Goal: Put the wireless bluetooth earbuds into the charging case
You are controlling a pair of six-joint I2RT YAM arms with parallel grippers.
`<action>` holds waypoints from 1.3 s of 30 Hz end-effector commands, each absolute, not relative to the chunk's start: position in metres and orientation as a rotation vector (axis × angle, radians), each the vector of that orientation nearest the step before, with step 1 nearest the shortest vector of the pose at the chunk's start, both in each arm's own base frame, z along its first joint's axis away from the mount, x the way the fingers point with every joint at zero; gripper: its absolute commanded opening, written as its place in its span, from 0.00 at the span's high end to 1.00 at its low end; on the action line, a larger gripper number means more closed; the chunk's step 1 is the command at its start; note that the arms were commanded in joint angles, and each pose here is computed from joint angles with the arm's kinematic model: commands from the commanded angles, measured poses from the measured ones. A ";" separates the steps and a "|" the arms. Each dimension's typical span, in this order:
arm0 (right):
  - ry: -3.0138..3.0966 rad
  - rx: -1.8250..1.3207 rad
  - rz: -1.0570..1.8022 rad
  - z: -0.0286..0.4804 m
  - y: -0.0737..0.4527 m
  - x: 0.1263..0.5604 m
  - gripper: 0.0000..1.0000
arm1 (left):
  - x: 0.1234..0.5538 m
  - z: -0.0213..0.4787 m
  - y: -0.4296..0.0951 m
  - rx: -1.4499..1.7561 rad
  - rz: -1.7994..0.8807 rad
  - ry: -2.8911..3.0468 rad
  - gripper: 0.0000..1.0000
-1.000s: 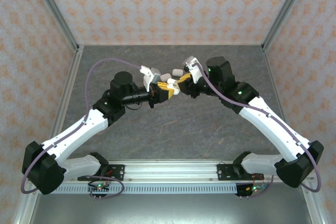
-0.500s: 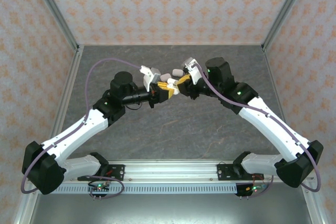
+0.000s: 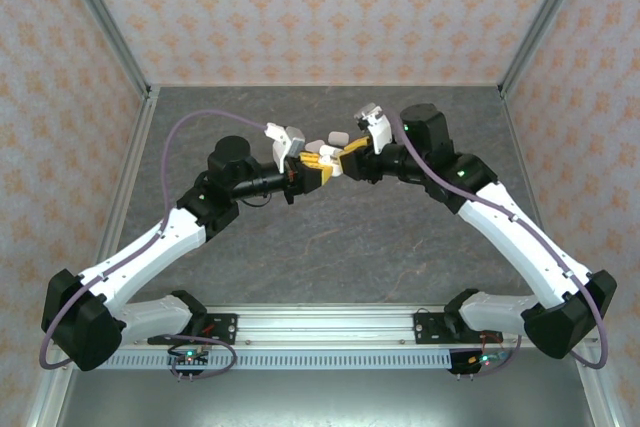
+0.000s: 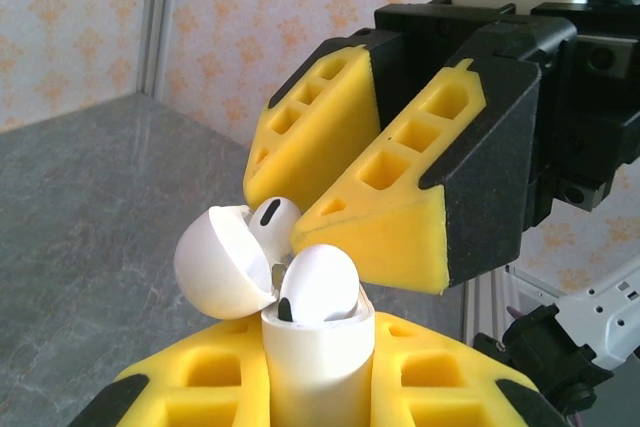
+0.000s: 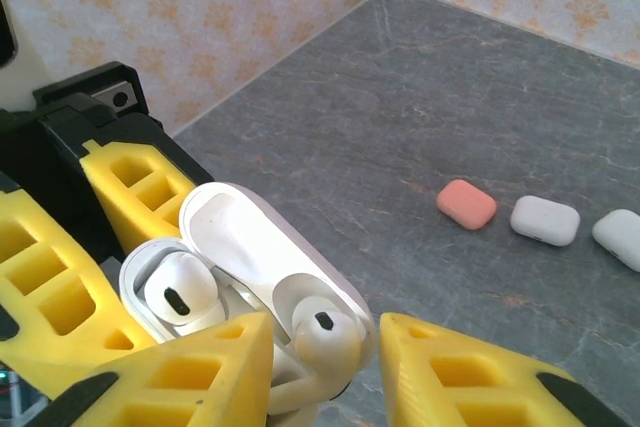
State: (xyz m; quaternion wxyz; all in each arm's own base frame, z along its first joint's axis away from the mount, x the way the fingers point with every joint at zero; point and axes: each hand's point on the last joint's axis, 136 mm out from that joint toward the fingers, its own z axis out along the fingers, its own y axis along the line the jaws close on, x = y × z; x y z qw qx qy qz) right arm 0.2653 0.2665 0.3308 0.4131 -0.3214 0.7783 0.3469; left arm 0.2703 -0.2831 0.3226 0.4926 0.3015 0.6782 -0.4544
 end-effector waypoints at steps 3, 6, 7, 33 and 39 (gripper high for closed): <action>1.882 -0.821 1.064 0.363 0.280 0.251 0.66 | 0.266 0.361 -0.280 0.728 -1.088 1.486 1.00; 1.873 -0.816 1.083 0.366 0.281 0.251 0.66 | 0.266 0.360 -0.281 0.728 -1.088 1.485 1.00; 1.870 -0.815 1.090 0.366 0.281 0.251 0.66 | 0.266 0.360 -0.280 0.725 -1.087 1.487 1.00; 1.827 -0.775 1.106 0.389 0.280 0.253 0.46 | 0.268 0.353 -0.281 0.721 -1.083 1.500 1.00; 1.836 -0.722 1.096 0.397 0.275 0.259 0.35 | 0.267 0.355 -0.280 0.722 -1.083 1.480 1.00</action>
